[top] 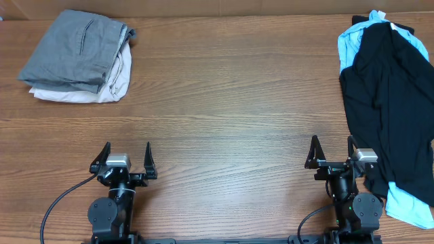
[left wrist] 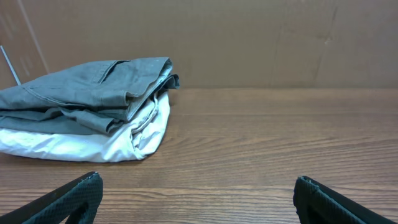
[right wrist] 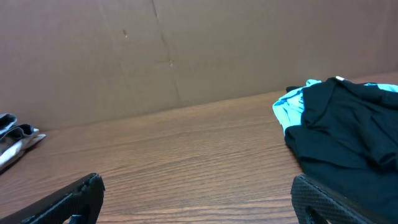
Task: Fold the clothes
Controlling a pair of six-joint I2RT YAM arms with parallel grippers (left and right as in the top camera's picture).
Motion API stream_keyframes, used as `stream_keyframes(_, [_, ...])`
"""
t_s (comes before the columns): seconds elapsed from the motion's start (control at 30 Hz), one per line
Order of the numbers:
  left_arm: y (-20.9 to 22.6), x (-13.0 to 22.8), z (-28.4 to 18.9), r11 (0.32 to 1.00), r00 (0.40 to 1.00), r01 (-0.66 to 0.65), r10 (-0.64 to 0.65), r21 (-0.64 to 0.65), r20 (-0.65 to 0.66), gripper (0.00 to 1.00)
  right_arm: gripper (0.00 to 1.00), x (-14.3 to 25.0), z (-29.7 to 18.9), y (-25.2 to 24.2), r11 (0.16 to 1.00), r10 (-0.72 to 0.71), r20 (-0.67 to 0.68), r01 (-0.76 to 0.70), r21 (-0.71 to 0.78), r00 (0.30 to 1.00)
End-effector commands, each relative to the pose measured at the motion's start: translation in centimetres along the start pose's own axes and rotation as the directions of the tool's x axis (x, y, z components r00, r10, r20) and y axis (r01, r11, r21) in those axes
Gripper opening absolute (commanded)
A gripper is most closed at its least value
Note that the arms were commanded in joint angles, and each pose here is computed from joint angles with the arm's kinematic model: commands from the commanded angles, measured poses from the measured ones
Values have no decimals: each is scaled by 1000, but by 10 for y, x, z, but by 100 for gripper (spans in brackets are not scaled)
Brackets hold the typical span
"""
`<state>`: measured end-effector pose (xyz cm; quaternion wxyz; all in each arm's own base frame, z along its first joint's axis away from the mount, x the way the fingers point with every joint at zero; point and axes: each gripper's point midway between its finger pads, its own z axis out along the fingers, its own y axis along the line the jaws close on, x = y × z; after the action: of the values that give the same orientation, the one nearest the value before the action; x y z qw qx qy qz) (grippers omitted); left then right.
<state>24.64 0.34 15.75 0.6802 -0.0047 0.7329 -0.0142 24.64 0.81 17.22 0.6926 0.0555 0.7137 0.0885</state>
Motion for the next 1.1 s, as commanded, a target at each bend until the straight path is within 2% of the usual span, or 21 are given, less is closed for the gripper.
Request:
stream_keyframes(0.0, [3,0,0,1000,1000,-1,1,-19,3,100,100,1,0,-2,1000,-5,6,5,11,1000])
stream_keyframes(0.43, [4,-8,0,1000,999,-4,4,-23,37,100,100,-27,-2,0,1000,-8,121,7,12,993])
stream_keyframes(0.63, [3,-31,-2,1000,992,-6,9,-21,127,100,100,-34,-3,1,1000,-9,153,8,6,988])
stream_keyframes(0.87, [2,-47,-7,999,989,38,-36,-14,147,100,100,-49,-6,15,998,-9,194,22,-62,981])
stream_keyframes(1.07, [0,-83,-24,999,989,40,-37,-14,146,100,100,-80,-16,29,993,-12,250,41,-110,968])
